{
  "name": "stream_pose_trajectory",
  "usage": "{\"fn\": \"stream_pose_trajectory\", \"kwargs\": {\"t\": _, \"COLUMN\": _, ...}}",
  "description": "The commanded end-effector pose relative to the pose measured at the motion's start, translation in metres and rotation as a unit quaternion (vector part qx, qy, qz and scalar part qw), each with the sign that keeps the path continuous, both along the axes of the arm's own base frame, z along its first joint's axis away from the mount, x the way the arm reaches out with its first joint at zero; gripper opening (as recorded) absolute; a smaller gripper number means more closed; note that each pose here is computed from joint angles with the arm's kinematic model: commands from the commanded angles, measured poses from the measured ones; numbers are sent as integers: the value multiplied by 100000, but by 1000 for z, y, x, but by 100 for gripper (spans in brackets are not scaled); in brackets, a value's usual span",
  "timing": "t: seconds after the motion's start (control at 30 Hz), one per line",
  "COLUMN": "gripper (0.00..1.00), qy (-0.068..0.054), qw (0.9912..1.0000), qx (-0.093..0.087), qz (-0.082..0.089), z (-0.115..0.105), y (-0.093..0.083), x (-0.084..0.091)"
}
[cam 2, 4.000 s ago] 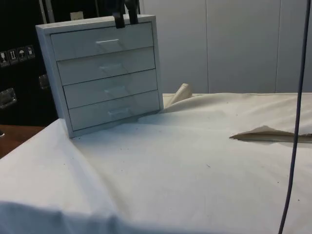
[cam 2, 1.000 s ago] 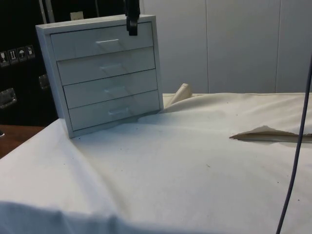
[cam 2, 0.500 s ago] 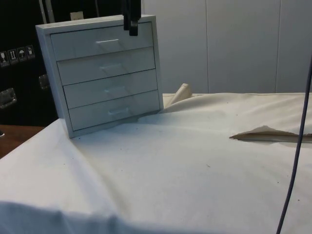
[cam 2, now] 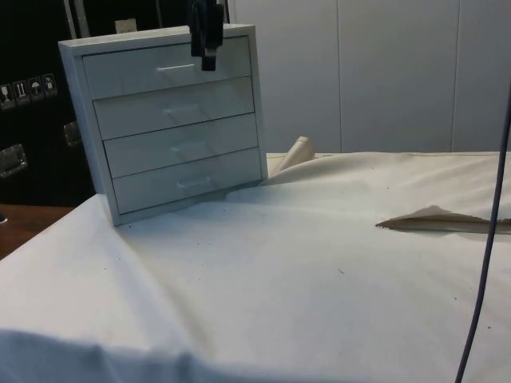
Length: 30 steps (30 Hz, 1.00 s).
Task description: Open the drawer, then close it.
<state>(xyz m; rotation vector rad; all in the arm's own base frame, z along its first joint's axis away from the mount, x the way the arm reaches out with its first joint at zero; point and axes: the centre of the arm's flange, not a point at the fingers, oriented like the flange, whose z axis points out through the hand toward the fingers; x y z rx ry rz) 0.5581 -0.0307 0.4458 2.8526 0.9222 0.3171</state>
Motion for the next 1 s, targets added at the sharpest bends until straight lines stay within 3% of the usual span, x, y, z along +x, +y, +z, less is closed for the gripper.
{"fn": "stream_pose_trajectory", "kwargs": {"t": 0.0, "gripper": 100, "qy": -959, "qw": 99994, "qx": -34, "qz": 524, "z": 0, "y": 1, "x": 1}}
{"fn": "stream_pose_trajectory", "kwargs": {"t": 0.03, "gripper": 100, "qy": -1123, "qw": 99991, "qx": -118, "qz": 724, "z": -1, "y": 2, "x": 1}}
{"fn": "stream_pose_trajectory", "kwargs": {"t": 0.07, "gripper": 100, "qy": -552, "qw": 99997, "qx": -206, "qz": 405, "z": -2, "y": 1, "x": 1}}
{"fn": "stream_pose_trajectory", "kwargs": {"t": 0.1, "gripper": 100, "qy": -1466, "qw": 99983, "qx": -186, "qz": 1084, "z": -2, "y": 4, "x": 1}}
{"fn": "stream_pose_trajectory", "kwargs": {"t": 0.3, "gripper": 100, "qy": -2049, "qw": 99949, "qx": -543, "qz": 2370, "z": -4, "y": 11, "x": 2}}
{"fn": "stream_pose_trajectory", "kwargs": {"t": 0.33, "gripper": 100, "qy": -1525, "qw": 99966, "qx": -375, "qz": 2087, "z": -3, "y": 11, "x": 1}}
{"fn": "stream_pose_trajectory", "kwargs": {"t": 0.4, "gripper": 100, "qy": -2487, "qw": 99923, "qx": -648, "qz": 2951, "z": -5, "y": 15, "x": 2}}
{"fn": "stream_pose_trajectory", "kwargs": {"t": 0.57, "gripper": 100, "qy": -3455, "qw": 99865, "qx": -1222, "qz": 3672, "z": -8, "y": 17, "x": 5}}
{"fn": "stream_pose_trajectory", "kwargs": {"t": 0.6, "gripper": 100, "qy": -3001, "qw": 99891, "qx": -1136, "qz": 3394, "z": -8, "y": 17, "x": 4}}
{"fn": "stream_pose_trajectory", "kwargs": {"t": 0.7, "gripper": 100, "qy": -3942, "qw": 99824, "qx": -1779, "qz": 4052, "z": -9, "y": 18, "x": 8}}
{"fn": "stream_pose_trajectory", "kwargs": {"t": 0.9, "gripper": 100, "qy": -4454, "qw": 99719, "qx": -3569, "qz": 4847, "z": -10, "y": 17, "x": 14}}
{"fn": "stream_pose_trajectory", "kwargs": {"t": 0.93, "gripper": 100, "qy": -4223, "qw": 99760, "qx": -2975, "qz": 4614, "z": -11, "y": 18, "x": 13}}
{"fn": "stream_pose_trajectory", "kwargs": {"t": 0.97, "gripper": 100, "qy": -4456, "qw": 99704, "qx": -3794, "qz": 4981, "z": -10, "y": 18, "x": 15}}
